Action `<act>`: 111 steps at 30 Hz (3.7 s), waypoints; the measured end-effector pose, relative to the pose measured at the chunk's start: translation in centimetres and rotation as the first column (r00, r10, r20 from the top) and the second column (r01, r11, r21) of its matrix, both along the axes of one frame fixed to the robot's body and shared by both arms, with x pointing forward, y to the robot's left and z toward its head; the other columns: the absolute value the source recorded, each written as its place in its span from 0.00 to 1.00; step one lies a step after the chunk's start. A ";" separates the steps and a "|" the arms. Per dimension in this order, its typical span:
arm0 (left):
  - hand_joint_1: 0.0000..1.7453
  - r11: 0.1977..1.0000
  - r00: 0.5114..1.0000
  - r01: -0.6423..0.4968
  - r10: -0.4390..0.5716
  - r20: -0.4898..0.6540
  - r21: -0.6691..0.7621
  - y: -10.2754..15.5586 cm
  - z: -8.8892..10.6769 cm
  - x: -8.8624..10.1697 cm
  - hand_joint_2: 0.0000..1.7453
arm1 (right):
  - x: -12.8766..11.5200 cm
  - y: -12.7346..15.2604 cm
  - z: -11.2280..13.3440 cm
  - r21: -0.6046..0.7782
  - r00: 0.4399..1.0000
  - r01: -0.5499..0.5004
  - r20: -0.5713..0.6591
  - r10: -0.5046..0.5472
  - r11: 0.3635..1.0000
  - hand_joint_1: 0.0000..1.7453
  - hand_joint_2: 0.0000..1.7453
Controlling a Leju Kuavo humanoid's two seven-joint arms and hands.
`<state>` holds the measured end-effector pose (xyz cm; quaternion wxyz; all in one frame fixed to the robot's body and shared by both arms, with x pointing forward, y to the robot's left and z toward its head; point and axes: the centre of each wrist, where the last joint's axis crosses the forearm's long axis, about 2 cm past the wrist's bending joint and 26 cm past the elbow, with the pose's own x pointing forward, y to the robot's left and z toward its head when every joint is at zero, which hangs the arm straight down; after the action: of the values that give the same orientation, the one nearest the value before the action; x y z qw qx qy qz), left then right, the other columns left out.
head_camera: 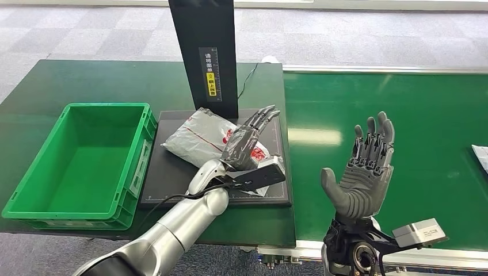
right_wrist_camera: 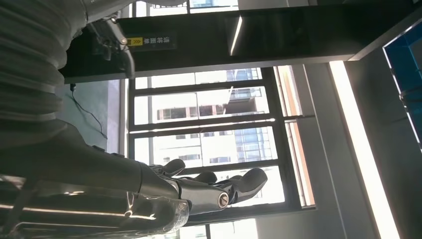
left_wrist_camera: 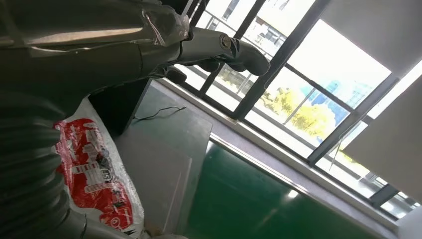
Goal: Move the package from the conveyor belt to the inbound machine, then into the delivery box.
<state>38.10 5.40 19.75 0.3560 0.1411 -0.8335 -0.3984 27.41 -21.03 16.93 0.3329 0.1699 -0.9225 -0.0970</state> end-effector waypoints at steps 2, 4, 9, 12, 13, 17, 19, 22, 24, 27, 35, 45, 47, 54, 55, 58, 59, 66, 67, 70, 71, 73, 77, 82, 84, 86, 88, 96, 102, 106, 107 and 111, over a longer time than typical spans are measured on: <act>0.00 0.999 1.000 -0.009 0.010 -0.030 0.044 0.4 -0.8 0.3 1.00 | 0.1 -0.1 0.1 0.006 1.000 0.012 -0.001 -0.012 1.000 0.00 1.00; 0.00 0.996 0.998 -0.014 0.019 -0.066 0.087 0.9 -1.7 0.5 1.00 | 0.1 -0.1 0.1 0.010 1.000 0.022 -0.004 -0.022 1.000 0.00 1.00; 0.00 0.985 0.987 -0.023 0.049 -0.151 0.170 2.0 -4.3 0.1 1.00 | 0.1 -0.3 0.0 0.019 0.999 0.038 -0.010 -0.038 0.999 0.00 1.00; 0.00 0.977 0.978 -0.021 0.064 -0.197 0.212 2.5 -5.8 -0.3 1.00 | 0.1 -0.4 0.0 0.025 0.999 0.046 -0.013 -0.046 0.999 0.00 1.00; 0.00 0.974 0.975 -0.020 0.068 -0.210 0.225 2.7 -6.2 -0.5 1.00 | 0.1 -0.4 0.0 0.027 0.999 0.048 -0.014 -0.048 0.998 0.00 1.00; 0.00 0.966 0.966 -0.017 0.083 -0.245 0.259 3.3 -7.5 -1.0 1.00 | 0.2 -0.4 0.0 0.032 0.999 0.048 -0.016 -0.047 0.998 0.00 1.00; 0.00 0.963 0.963 -0.020 0.091 -0.253 0.268 3.5 -7.8 -1.1 1.00 | 0.3 -0.4 -0.1 0.032 0.999 0.047 -0.018 -0.046 0.998 0.00 1.00; 0.00 0.960 0.960 -0.033 0.108 -0.258 0.279 3.9 -8.0 -1.1 1.00 | 0.4 -0.3 0.0 0.036 0.999 0.044 -0.018 -0.044 0.998 0.00 1.00; 0.00 0.958 0.959 -0.042 0.119 -0.258 0.284 4.1 -8.2 -1.0 1.00 | 0.6 -0.3 0.0 0.039 0.999 0.042 -0.018 -0.041 0.998 0.00 1.00; 0.00 0.955 0.957 -0.049 0.128 -0.259 0.291 4.5 -8.4 -1.0 1.00 | 0.8 -0.2 0.0 0.040 0.999 0.039 -0.019 -0.039 0.998 0.00 1.00; 0.94 0.950 0.955 -0.065 0.147 -0.257 0.305 5.4 -8.8 -0.8 1.00 | 1.2 0.1 0.0 0.042 0.999 0.029 -0.023 -0.028 0.999 0.00 1.00; 1.00 0.950 0.963 -0.052 0.129 -0.236 0.309 5.9 -8.9 -0.7 1.00 | 1.9 0.7 0.2 0.050 1.000 0.013 -0.026 -0.012 0.999 0.00 1.00; 1.00 0.950 0.964 -0.054 0.130 -0.231 0.309 5.9 -8.8 -0.6 1.00 | 1.9 0.8 0.1 0.051 1.000 0.012 -0.029 -0.011 0.999 0.00 1.00; 1.00 0.949 0.965 -0.055 0.130 -0.228 0.309 6.0 -8.7 -0.5 1.00 | 2.0 1.1 0.0 0.051 0.999 0.003 -0.034 -0.001 0.999 0.00 1.00; 1.00 0.949 0.965 -0.055 0.131 -0.228 0.309 6.0 -8.7 -0.5 1.00 | 2.0 1.2 0.0 0.050 0.999 0.002 -0.035 0.000 0.999 0.00 1.00; 1.00 0.949 0.965 -0.056 0.131 -0.228 0.309 6.0 -8.7 -0.5 1.00 | 2.0 1.2 0.0 0.050 0.999 0.001 -0.036 0.001 0.999 0.00 1.00; 1.00 0.949 0.965 -0.056 0.131 -0.228 0.309 6.0 -8.7 -0.5 1.00 | 2.0 1.2 0.0 0.051 0.999 0.001 -0.036 0.001 0.999 0.00 1.00; 1.00 0.950 0.965 -0.055 0.129 -0.228 0.308 6.0 -8.7 -0.5 1.00 | 2.1 1.2 0.0 0.050 0.999 0.001 -0.036 0.001 0.999 0.00 1.00; 1.00 0.951 0.966 -0.054 0.127 -0.227 0.304 6.0 -8.7 -0.5 1.00 | 2.1 1.2 0.0 0.050 0.999 0.002 -0.037 0.000 0.999 0.00 1.00; 1.00 0.963 0.969 -0.050 0.111 -0.219 0.264 6.2 -8.8 -0.5 1.00 | 2.1 1.1 0.0 0.050 0.999 0.007 -0.039 -0.006 0.999 0.00 1.00; 1.00 0.970 0.971 -0.051 0.103 -0.214 0.237 6.3 -8.8 -0.5 1.00 | 2.1 1.1 -0.1 0.049 0.999 0.011 -0.041 -0.009 0.999 0.00 1.00; 1.00 0.986 0.978 -0.051 0.081 -0.193 0.157 6.5 -8.8 -0.5 1.00 | 2.0 1.0 -0.2 0.047 0.999 0.019 -0.046 -0.017 0.999 0.00 1.00; 1.00 0.997 0.992 -0.049 0.041 -0.118 -0.063 6.7 -7.8 -0.2 1.00 | 1.6 0.8 -0.7 0.041 0.997 0.044 -0.069 -0.041 0.998 0.00 1.00; 1.00 0.906 0.998 -0.058 0.037 -0.056 -0.420 7.0 -5.7 -1.3 1.00 | 0.2 0.3 -1.5 0.025 0.992 0.087 -0.099 -0.084 0.996 0.00 1.00; 1.00 0.836 0.999 -0.053 0.050 -0.020 -0.547 7.5 -4.4 -2.2 1.00 | -0.4 0.1 -1.7 0.020 0.989 0.103 -0.108 -0.101 0.994 0.00 1.00; 1.00 0.758 0.997 -0.040 0.070 0.020 -0.651 8.3 -3.0 -3.1 1.00 | -0.9 -0.1 -1.9 0.015 0.987 0.115 -0.113 -0.113 0.993 0.00 1.00; 1.00 0.668 0.993 -0.017 0.095 0.063 -0.744 9.5 -1.4 -4.2 1.00 | -1.5 -0.2 -2.0 0.009 0.986 0.123 -0.116 -0.121 0.992 0.00 1.00; 1.00 0.530 0.960 0.077 0.189 0.207 -0.844 13.7 2.5 -7.5 1.00 | -2.2 -0.8 -2.2 -0.001 0.983 0.142 -0.118 -0.141 0.990 0.00 1.00; 1.00 0.521 0.946 0.106 0.211 0.248 -0.847 14.6 3.4 -8.3 1.00 | -2.3 -0.9 -2.2 -0.001 0.982 0.148 -0.119 -0.147 0.989 0.00 1.00; 1.00 0.514 0.938 0.118 0.224 0.266 -0.850 15.0 3.8 -8.7 1.00 | -2.3 -0.9 -2.2 -0.006 0.982 0.147 -0.118 -0.147 0.989 0.00 1.00; 1.00 0.510 0.935 0.122 0.229 0.272 -0.851 15.2 4.0 -8.8 1.00 | -2.3 -0.9 -2.2 -0.008 0.982 0.147 -0.118 -0.146 0.989 0.00 1.00; 1.00 0.488 0.915 0.141 0.267 0.301 -0.861 16.3 4.9 -9.5 1.00 | -2.3 -0.9 -2.2 -0.012 0.983 0.143 -0.116 -0.144 0.990 0.00 1.00</act>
<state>28.58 21.73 24.69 0.2160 0.0508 -0.9666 0.1284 25.11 -21.96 14.72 0.3787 0.0964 -0.9114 -0.1289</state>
